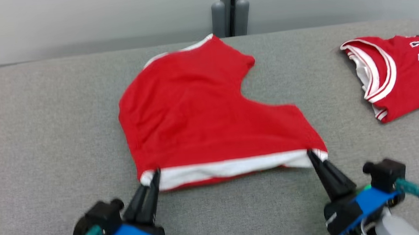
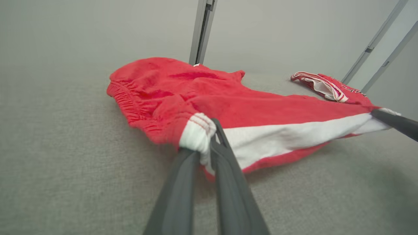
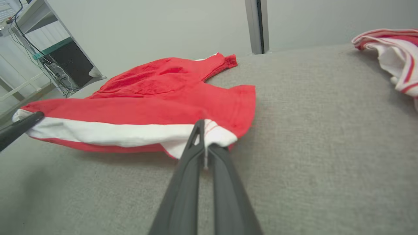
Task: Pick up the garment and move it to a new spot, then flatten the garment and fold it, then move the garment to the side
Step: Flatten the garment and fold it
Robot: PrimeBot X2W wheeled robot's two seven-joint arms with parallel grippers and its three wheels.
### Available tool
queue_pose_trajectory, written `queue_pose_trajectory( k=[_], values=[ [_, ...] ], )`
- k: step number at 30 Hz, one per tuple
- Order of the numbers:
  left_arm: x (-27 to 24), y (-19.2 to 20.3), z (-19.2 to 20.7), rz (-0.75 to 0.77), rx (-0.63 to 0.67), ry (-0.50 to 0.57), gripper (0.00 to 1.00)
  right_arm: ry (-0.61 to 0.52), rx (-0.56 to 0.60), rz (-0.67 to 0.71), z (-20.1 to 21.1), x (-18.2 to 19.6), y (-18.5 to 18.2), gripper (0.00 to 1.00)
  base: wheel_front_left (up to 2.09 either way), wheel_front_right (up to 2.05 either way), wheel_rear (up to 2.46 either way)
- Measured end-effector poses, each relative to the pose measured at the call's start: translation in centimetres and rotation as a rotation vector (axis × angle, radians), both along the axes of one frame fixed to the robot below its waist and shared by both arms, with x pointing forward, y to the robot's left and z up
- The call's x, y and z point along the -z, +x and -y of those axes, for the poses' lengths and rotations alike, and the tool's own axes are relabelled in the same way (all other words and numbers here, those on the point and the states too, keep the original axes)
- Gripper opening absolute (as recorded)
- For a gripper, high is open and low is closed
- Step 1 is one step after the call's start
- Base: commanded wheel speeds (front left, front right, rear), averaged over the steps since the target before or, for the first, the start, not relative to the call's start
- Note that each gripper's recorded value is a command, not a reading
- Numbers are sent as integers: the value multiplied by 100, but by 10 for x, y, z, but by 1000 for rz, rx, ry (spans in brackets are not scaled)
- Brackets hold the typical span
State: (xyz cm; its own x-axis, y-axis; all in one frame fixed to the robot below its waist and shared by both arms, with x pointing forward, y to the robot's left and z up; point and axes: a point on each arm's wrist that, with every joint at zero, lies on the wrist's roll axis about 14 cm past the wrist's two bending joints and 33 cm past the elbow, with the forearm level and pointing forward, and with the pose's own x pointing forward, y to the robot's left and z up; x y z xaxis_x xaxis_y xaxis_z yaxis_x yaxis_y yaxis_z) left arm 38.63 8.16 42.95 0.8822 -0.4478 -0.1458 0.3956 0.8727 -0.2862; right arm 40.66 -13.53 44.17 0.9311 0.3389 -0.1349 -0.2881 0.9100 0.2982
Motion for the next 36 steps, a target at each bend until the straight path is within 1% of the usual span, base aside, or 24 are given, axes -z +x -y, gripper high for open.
queue_pose_trajectory(
  k=[3, 6, 11, 14, 19, 22, 26, 30, 36],
  values=[
    [5, -24, -1, -26, -4, -5, 0, 16, 3, -20, 1, 4, -24, 0, 0, 0, 0],
    [4, -38, -9, -26, -19, 9, 0, 29, 4, -49, 1, 10, -46, 0, 0, 0, 0],
    [6, -58, -18, -32, -31, 29, 0, 62, -1, -70, -4, 12, -69, 0, 0, 0, 0],
    [8, -67, -16, -42, -27, 23, 0, 71, 8, -78, -3, 13, -77, 0, 0, 0, 0],
    [6, -67, -17, -38, -35, 18, 0, 72, 23, -53, 1, 5, -70, 0, 0, 0, 0],
    [3, -62, -15, -27, -27, 20, 0, 48, 1, -24, -1, -4, -60, 0, 0, 0, 0],
    [-9, -46, -14, 24, -20, 28, 0, 14, -23, 50, 0, -25, -30, 0, 0, 0, 0],
    [-20, -27, -14, 68, -14, 40, 0, -4, -63, 113, -9, -47, 5, 0, 0, 0, 0],
    [-31, 11, -15, 121, -11, 52, 0, -67, -106, 147, -20, -60, 66, 0, 0, 0, 0]
  ],
)
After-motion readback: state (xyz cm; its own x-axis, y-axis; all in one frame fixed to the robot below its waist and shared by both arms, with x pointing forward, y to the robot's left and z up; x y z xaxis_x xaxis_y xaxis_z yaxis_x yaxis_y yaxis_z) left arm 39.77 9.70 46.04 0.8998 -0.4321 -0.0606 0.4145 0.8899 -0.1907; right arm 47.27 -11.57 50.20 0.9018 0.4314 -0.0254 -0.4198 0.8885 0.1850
